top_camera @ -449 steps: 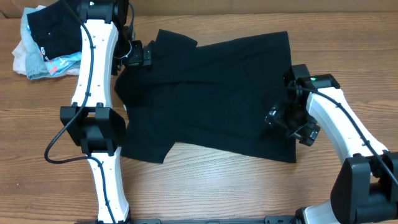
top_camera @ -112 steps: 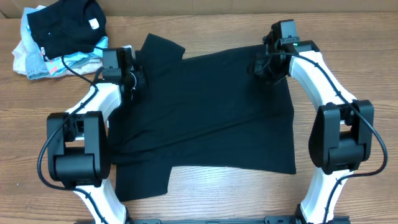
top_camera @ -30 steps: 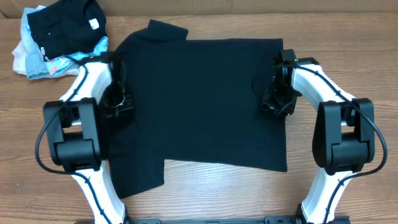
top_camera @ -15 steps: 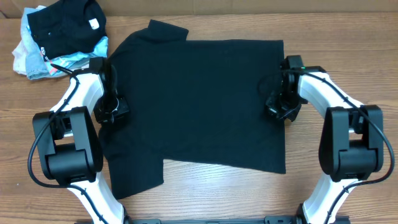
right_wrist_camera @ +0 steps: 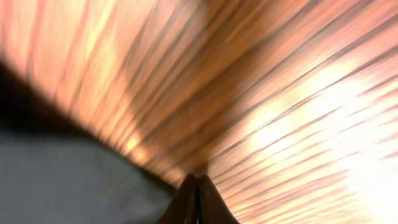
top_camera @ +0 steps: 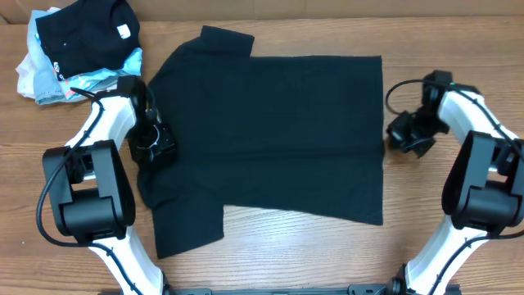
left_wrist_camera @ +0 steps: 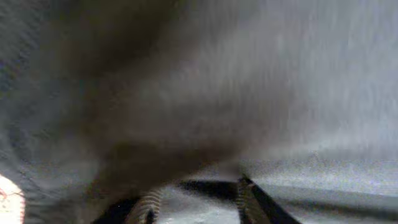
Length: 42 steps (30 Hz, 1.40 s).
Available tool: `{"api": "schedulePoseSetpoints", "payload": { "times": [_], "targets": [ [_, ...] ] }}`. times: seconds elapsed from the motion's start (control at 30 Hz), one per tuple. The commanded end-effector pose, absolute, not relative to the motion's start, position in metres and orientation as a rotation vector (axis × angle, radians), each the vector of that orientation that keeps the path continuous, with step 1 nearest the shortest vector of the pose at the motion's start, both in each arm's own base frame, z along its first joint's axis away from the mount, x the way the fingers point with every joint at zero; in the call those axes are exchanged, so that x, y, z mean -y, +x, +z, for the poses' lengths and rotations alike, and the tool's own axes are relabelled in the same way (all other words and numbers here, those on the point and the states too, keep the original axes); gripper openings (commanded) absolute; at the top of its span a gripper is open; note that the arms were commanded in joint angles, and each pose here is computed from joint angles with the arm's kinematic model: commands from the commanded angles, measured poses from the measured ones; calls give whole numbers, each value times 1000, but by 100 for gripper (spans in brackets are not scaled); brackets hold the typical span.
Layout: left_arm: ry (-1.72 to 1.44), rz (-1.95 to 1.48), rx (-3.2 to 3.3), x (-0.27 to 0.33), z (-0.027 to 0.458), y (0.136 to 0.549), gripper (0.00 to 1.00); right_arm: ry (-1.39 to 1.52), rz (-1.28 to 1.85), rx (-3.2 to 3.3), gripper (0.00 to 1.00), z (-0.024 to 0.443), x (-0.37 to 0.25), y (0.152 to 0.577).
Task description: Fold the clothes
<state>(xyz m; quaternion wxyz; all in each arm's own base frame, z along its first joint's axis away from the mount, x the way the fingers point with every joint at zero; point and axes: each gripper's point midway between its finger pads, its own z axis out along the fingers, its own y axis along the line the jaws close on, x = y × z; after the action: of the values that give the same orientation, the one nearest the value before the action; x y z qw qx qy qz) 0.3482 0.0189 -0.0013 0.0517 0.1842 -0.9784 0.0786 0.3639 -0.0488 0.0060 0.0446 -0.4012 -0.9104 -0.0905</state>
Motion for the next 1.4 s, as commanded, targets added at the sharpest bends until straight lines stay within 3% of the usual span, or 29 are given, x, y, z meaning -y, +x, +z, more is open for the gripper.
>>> {"api": "schedulePoseSetpoints", "payload": {
  "times": [0.0, 0.07, 0.13, 0.23, 0.27, 0.33, 0.37, 0.4, 0.43, 0.5, 0.57, 0.63, 0.8, 1.07, 1.17, 1.37],
  "targets": [
    [509, 293, 2834, -6, -28, 324, 33, -1229, -190, 2847, 4, 22, 72, 380],
    [506, 297, 2860, -7, -11, 335, 14, -1224, -191, 2847, 4, 34, 72, 383],
    [476, 306, 2916, -7, 11, 348, 14, -1201, -191, 2847, 6, 44, 67, 384],
    [444, 314, 3022, -3, 45, 363, 16, -1084, -262, 2847, 19, 52, 46, 382],
    [439, 306, 3047, -3, 53, 365, 17, -1026, -299, 2852, 26, 53, 39, 380],
    [437, 224, 3085, -10, 68, 362, 20, -838, -382, 2850, 72, 56, 15, 371],
    [487, 128, 3086, -20, 74, 357, 24, -784, -375, 2836, 76, 56, 7, 364],
    [543, 44, 3077, -29, 79, 351, 28, -744, -348, 2822, 73, 57, 1, 357],
    [579, -20, 3069, -37, 83, 347, 34, -709, -312, 2812, 65, 57, -4, 351],
    [590, -45, 3053, -42, 85, 341, 50, -651, -272, 2814, 38, 57, -16, 347],
    [570, -1, 3038, -40, 80, 338, 57, -586, -261, 2833, 28, 56, -32, 348],
    [547, 21, 3034, -37, 71, 337, 55, -534, -245, 2851, 27, 54, -43, 348],
    [548, 36, 3047, -36, 33, 337, 27, -504, -66, 2853, 23, 47, -53, 337],
    [634, -38, 2978, -64, -18, 328, 22, -532, 13, 2777, 23, 18, -56, 306],
    [672, -51, 2929, -75, -29, 320, 23, -592, 23, 2755, 21, 2, -55, 297],
    [677, 2, 2870, -70, -33, 309, 47, -691, 36, 2737, 4, -24, -52, 285]
  ]
}}
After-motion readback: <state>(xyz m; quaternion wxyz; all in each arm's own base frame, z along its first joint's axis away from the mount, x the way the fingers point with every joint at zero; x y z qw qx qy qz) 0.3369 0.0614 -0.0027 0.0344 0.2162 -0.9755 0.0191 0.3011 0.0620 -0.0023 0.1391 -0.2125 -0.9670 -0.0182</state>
